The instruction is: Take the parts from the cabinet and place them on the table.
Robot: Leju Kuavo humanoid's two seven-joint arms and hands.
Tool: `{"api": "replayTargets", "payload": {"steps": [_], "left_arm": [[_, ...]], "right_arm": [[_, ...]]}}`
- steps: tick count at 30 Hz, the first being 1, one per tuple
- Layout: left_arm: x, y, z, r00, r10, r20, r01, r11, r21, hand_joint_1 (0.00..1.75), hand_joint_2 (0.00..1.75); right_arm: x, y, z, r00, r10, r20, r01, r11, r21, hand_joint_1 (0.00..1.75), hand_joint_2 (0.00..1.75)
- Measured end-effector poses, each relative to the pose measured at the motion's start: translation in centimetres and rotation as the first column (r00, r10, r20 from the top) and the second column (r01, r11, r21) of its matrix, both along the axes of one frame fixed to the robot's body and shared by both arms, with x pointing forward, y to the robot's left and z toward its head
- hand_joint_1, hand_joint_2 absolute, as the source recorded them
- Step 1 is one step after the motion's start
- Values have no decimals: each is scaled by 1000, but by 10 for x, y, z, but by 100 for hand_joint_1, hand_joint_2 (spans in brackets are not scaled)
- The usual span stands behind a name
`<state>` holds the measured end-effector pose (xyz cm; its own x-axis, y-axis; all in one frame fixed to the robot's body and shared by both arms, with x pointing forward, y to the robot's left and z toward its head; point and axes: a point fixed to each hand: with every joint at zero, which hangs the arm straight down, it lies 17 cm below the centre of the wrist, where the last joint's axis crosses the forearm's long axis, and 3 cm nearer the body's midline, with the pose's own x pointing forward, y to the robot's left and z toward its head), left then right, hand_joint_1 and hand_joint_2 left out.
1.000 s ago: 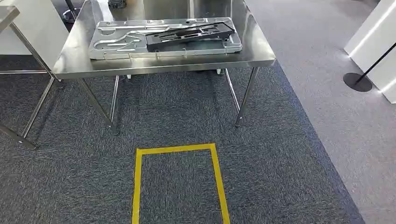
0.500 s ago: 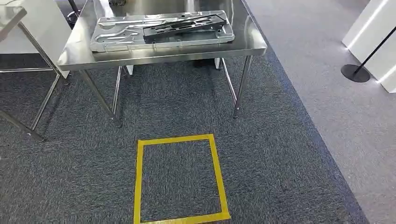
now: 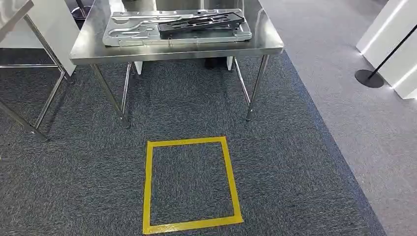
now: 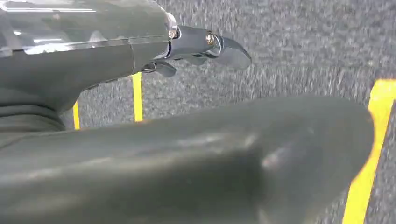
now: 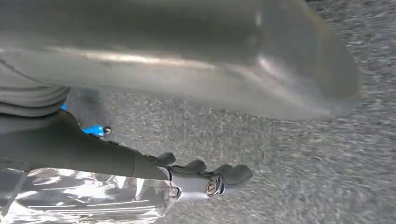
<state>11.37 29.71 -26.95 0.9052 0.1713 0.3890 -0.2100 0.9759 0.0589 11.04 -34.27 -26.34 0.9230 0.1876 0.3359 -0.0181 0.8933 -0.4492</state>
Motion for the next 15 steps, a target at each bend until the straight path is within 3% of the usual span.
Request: {"api": "replayTargets", "payload": {"steps": [6,7,15], "left_arm": [[3,-2,0,1000,-9,2,9,1000,-2,0,0],[3,-1,0,1000,-9,0,9,1000,1,0,175],[0,1,-1,1000,-10,-12,10,1000,2,0,175]], "right_arm": [[0,0,-1,1000,-14,-6,14,1000,10,0,0],[-2,1,-2,1000,-17,-14,17,1000,18,0,175],[-40,22,-16,965,-128,-230,163,977,141,0,175]]}}
